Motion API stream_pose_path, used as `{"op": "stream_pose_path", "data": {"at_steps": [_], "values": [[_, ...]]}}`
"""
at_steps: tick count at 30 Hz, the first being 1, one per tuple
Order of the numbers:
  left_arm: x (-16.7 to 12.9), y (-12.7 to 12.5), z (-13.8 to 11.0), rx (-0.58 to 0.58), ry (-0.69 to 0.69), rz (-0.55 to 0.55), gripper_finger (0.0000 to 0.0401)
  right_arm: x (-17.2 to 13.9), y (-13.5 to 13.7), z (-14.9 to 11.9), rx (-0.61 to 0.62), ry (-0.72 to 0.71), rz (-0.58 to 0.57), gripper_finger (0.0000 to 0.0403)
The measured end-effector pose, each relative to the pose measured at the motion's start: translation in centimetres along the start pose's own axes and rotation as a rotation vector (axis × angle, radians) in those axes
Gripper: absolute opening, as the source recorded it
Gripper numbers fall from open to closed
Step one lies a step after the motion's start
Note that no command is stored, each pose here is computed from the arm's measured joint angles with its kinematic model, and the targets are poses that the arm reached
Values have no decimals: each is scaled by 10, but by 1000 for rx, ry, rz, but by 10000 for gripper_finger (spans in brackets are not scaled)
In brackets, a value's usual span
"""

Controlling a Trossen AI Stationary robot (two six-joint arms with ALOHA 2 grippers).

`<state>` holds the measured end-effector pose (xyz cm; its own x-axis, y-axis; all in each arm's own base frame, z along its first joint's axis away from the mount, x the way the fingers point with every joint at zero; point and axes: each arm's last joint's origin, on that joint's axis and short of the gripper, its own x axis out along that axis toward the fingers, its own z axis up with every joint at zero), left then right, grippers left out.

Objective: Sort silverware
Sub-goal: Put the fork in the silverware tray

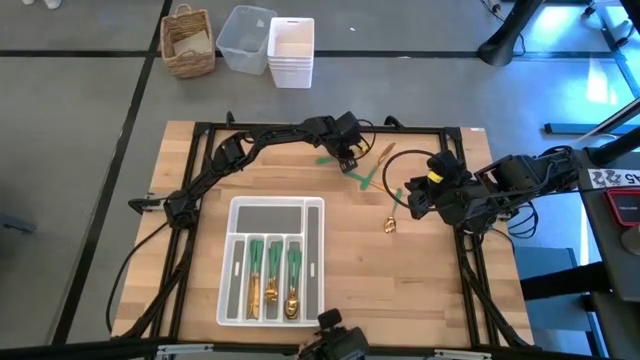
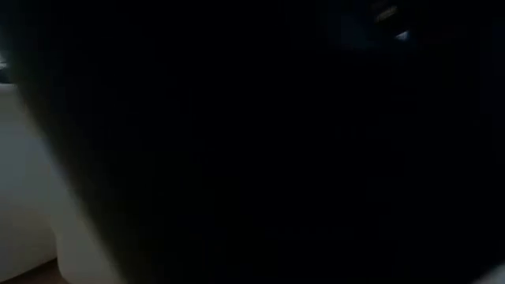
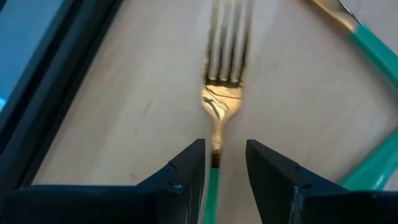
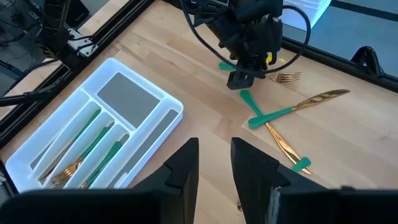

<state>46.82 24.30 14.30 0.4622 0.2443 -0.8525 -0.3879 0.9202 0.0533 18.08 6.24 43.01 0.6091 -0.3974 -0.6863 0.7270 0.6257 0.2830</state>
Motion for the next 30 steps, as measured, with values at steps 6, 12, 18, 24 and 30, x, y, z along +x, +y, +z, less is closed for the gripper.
{"op": "stream_pose_path", "data": {"at_steps": [6, 12, 18, 24, 30], "values": [[0, 5, 0, -78, -3, 5, 111, 0, 1, 0, 9, 6, 14, 95], [0, 3, -3, -75, 30, -37, 111, 0, 2, 0, 9, 28, 24, 95], [0, 3, -5, -72, 48, -42, 111, 0, 2, -1, 9, 37, 27, 95], [0, 4, -6, -55, 55, -44, 111, 0, 2, -1, 10, 44, 30, 95], [-3, 4, -7, -3, 82, -59, 111, 0, 2, -1, 10, 44, 30, 95]]}}
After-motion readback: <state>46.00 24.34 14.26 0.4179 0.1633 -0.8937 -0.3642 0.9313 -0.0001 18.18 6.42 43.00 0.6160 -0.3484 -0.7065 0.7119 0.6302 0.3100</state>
